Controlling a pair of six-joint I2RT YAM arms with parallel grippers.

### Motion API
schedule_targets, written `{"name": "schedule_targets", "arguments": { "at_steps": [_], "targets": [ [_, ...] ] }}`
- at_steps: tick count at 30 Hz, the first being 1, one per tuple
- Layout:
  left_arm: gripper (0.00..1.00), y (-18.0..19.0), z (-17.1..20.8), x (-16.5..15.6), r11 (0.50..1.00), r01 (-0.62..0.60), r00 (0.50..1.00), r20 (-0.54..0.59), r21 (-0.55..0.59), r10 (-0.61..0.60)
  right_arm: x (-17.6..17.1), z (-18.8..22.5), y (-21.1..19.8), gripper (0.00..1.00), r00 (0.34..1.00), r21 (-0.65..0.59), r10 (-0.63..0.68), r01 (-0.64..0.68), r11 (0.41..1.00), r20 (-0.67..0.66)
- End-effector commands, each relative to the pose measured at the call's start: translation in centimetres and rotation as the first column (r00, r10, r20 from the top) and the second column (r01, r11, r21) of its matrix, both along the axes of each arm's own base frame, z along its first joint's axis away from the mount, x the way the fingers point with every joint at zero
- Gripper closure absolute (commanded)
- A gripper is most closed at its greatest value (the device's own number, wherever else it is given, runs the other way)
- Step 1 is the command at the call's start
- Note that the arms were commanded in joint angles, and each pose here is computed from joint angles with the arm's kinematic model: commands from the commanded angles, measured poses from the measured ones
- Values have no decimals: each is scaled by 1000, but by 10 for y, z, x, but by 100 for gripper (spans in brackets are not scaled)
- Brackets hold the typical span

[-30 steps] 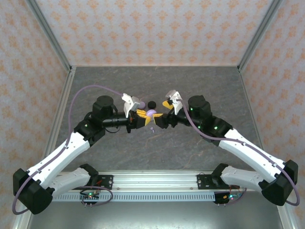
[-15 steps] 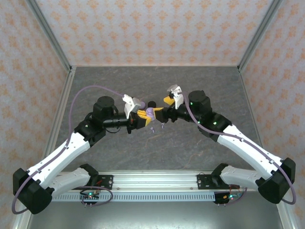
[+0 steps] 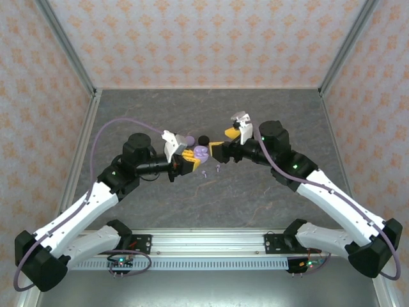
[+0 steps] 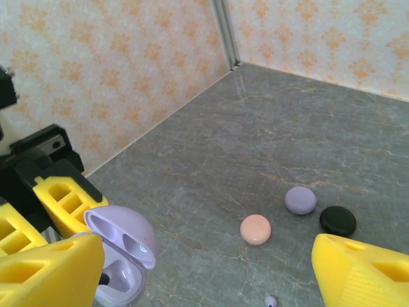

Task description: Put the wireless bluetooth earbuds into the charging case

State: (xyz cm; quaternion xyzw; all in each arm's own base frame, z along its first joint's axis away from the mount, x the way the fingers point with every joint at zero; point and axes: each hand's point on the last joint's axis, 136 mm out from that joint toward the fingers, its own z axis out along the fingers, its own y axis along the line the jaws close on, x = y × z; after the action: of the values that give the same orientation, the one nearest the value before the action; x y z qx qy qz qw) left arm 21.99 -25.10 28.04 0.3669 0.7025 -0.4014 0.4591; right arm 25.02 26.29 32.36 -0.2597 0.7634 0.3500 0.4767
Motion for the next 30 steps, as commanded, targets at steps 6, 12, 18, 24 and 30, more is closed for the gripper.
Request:
{"name": "schedule_targets", "arguments": {
  "at_steps": [6, 12, 18, 24, 30],
  "targets": [
    [100, 13, 12, -11, 998, -42, 994, 101, -38, 45, 33, -65, -38, 21, 893, -227, -367, 313, 922, -260],
    [100, 17, 26, -23, 996, -19, 990, 138, -84, 30, 42, -143, -14, 40, 795, -387, -408, 238, 891, -450],
    [100, 14, 43, -36, 989, 45, 986, 167, -138, -22, 46, -195, 13, 45, 758, -513, -443, 168, 842, -479],
    [100, 16, 56, -45, 982, 71, 979, 201, -177, -35, 44, -236, 41, 50, 735, -596, -452, 81, 799, -505],
    [100, 17, 57, -46, 982, 67, 978, 207, -175, -30, 45, -265, 53, 53, 717, -659, -481, 41, 751, -504]
  ]
}}
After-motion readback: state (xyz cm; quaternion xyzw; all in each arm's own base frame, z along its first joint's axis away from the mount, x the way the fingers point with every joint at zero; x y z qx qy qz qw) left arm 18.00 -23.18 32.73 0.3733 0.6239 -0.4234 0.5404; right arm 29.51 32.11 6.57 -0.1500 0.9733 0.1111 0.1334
